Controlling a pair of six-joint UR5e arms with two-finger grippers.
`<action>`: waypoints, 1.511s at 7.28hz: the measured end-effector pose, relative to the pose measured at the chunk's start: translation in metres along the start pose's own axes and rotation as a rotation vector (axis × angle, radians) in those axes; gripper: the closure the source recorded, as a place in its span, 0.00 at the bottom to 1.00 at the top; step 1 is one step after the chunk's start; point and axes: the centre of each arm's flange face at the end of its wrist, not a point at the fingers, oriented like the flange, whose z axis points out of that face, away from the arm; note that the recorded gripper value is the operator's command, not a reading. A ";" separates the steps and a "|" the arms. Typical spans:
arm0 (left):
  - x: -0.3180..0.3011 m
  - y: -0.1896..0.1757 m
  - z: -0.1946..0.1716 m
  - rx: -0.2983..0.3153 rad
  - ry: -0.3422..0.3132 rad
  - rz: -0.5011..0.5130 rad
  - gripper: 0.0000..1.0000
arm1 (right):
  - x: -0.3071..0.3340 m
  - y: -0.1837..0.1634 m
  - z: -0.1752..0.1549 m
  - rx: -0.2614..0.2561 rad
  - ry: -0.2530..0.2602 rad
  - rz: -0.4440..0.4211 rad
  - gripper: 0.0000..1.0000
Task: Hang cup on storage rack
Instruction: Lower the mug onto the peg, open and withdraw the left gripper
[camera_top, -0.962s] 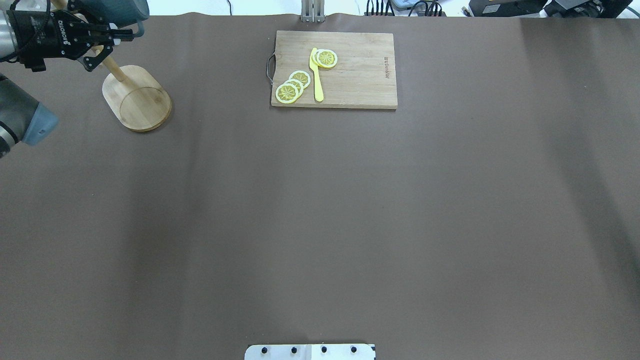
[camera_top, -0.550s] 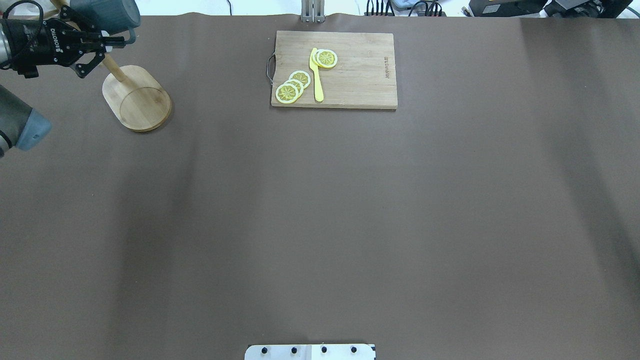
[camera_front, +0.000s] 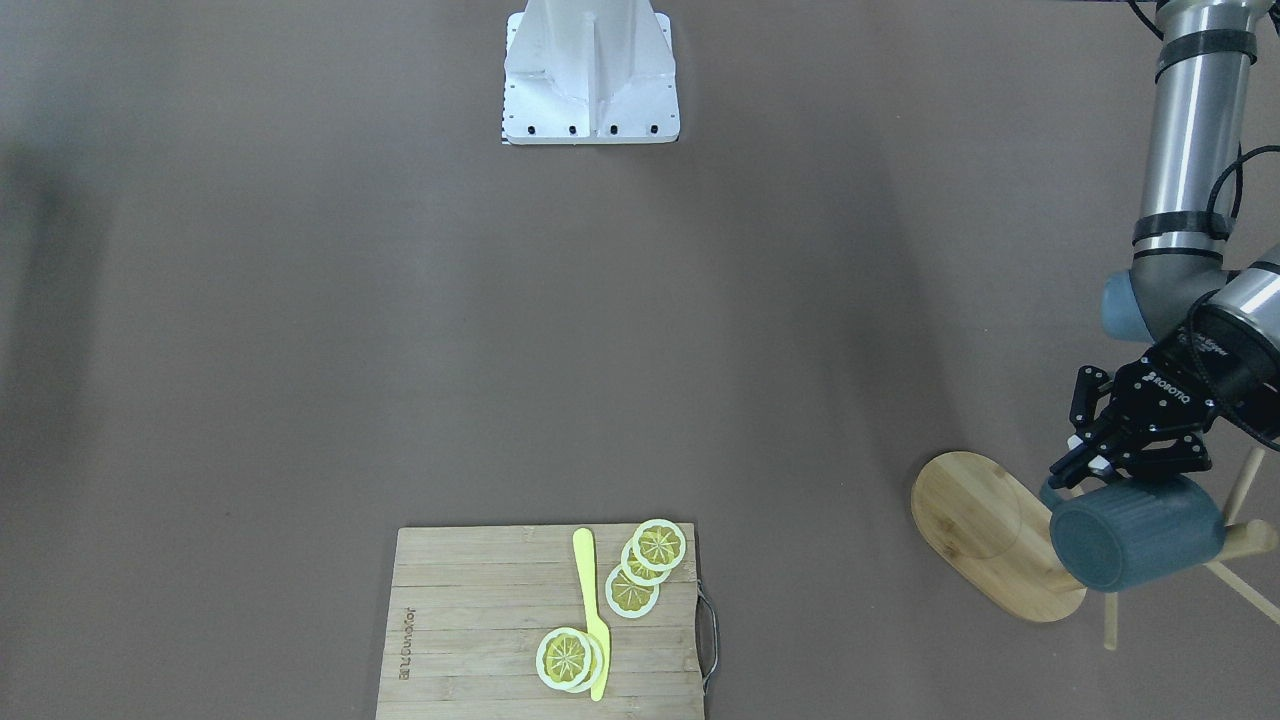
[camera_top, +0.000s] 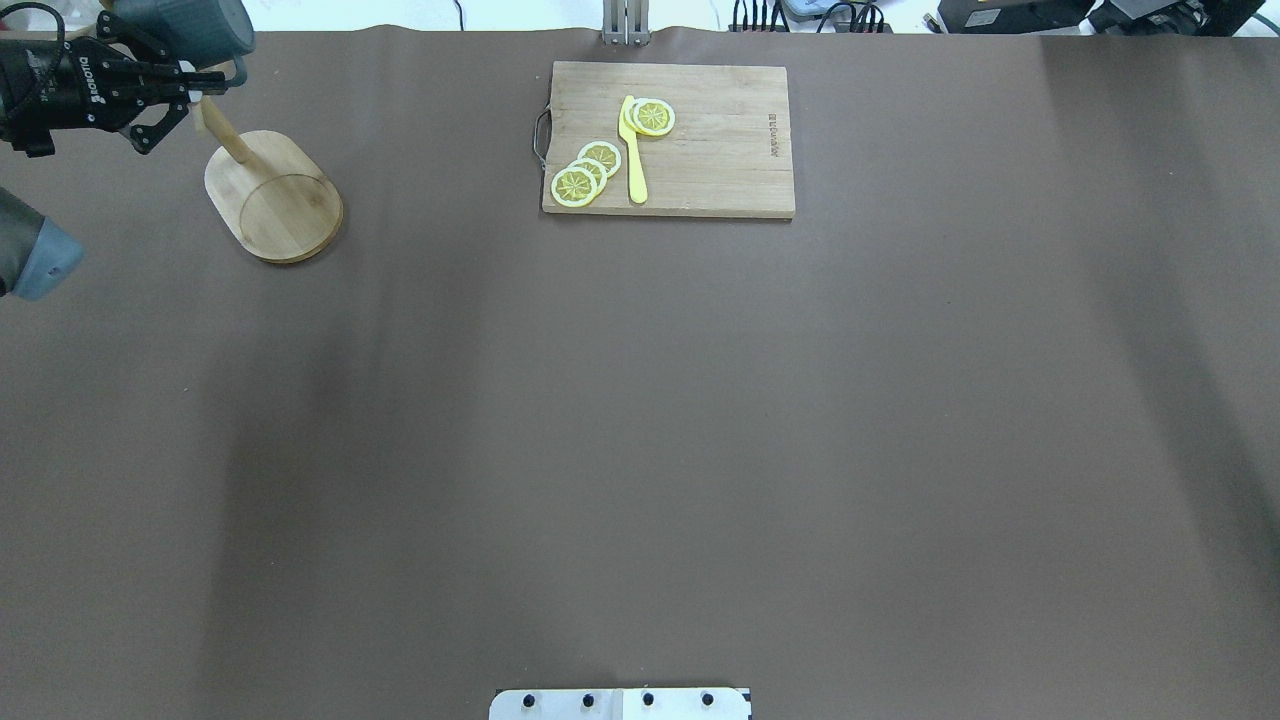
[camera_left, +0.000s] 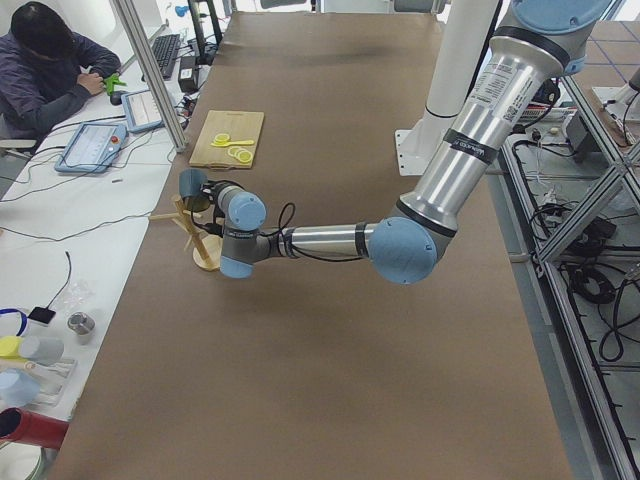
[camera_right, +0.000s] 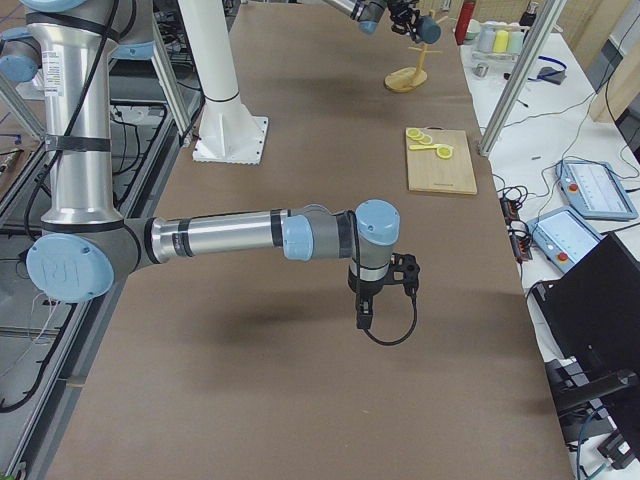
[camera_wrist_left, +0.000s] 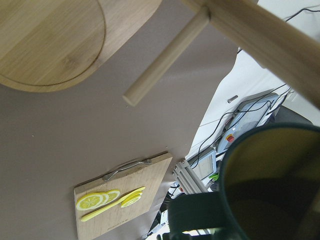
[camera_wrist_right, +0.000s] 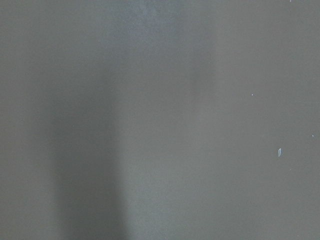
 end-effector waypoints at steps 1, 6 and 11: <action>0.000 -0.002 -0.001 0.003 0.008 0.043 0.02 | 0.000 0.000 0.000 0.001 0.000 0.000 0.00; 0.001 0.004 -0.002 -0.007 0.033 0.150 0.01 | -0.002 -0.001 -0.001 0.002 -0.002 -0.001 0.00; -0.005 0.085 -0.020 -0.168 0.012 0.290 0.01 | 0.000 -0.001 0.001 -0.003 -0.001 0.005 0.00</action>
